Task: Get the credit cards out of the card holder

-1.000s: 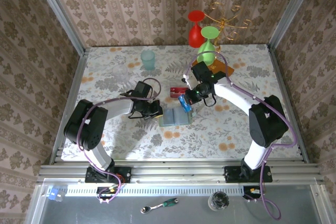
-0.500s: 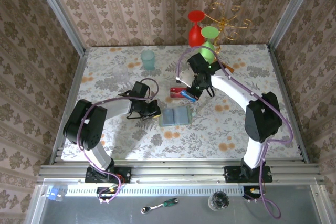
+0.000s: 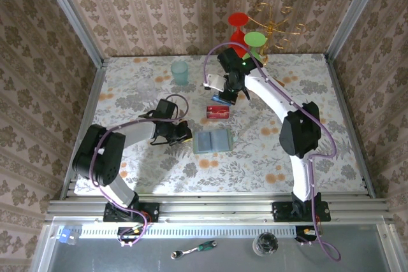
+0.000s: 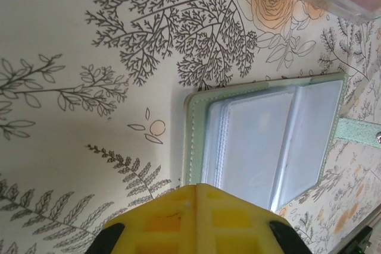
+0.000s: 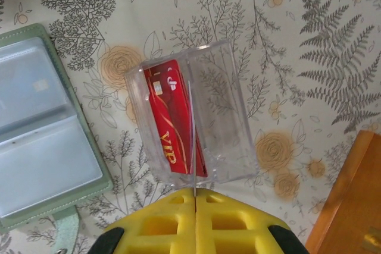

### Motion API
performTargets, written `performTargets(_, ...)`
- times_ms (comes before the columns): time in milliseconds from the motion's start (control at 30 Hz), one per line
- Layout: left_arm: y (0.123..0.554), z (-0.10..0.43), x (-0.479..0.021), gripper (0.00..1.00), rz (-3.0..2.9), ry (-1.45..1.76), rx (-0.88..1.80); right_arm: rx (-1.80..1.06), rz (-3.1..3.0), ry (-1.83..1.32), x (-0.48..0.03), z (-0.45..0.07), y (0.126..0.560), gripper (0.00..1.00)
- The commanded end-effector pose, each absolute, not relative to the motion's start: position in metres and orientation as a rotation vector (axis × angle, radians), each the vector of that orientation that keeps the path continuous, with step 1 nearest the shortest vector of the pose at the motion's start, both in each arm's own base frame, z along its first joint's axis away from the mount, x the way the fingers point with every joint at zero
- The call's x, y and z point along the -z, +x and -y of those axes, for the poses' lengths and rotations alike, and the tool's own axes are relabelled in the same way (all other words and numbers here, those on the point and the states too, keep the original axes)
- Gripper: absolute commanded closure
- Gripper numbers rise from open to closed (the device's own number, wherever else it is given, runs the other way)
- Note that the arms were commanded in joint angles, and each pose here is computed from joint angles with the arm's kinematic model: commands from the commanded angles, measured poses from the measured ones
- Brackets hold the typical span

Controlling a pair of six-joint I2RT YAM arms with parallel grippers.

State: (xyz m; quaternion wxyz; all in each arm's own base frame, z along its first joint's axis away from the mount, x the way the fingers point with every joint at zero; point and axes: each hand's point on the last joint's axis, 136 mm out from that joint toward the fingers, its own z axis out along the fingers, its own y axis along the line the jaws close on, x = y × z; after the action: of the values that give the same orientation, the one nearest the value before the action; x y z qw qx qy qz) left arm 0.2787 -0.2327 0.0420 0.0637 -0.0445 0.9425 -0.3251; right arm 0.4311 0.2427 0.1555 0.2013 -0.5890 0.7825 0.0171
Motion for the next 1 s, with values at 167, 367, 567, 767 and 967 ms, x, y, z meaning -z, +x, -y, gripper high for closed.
performTargets(167, 0.281, 0.218, -0.050, 0.97, -2.827, -0.190, 0.991, -0.009, -2.167, -1.782, -0.142, -0.245, 0.443, 1.00)
performTargets(367, 0.283, 0.216, -0.049, 0.97, -2.830, -0.206, 0.987, 0.005, -2.144, -1.803, -0.136, -0.247, 0.453, 1.00)
performTargets(567, 0.283, 0.214, -0.047, 0.97, -2.836, -0.219, 0.978, 0.025, -2.143, -1.836, -0.128, -0.243, 0.458, 1.00)
performTargets(767, 0.284, 0.213, -0.044, 0.97, -2.844, -0.229, 0.974, 0.025, -2.150, -1.860, -0.117, -0.241, 0.460, 1.00)
performTargets(967, 0.283, 0.213, -0.041, 0.97, -2.855, -0.232, 0.969, 0.006, -2.167, -1.879, -0.106, -0.241, 0.458, 1.00)
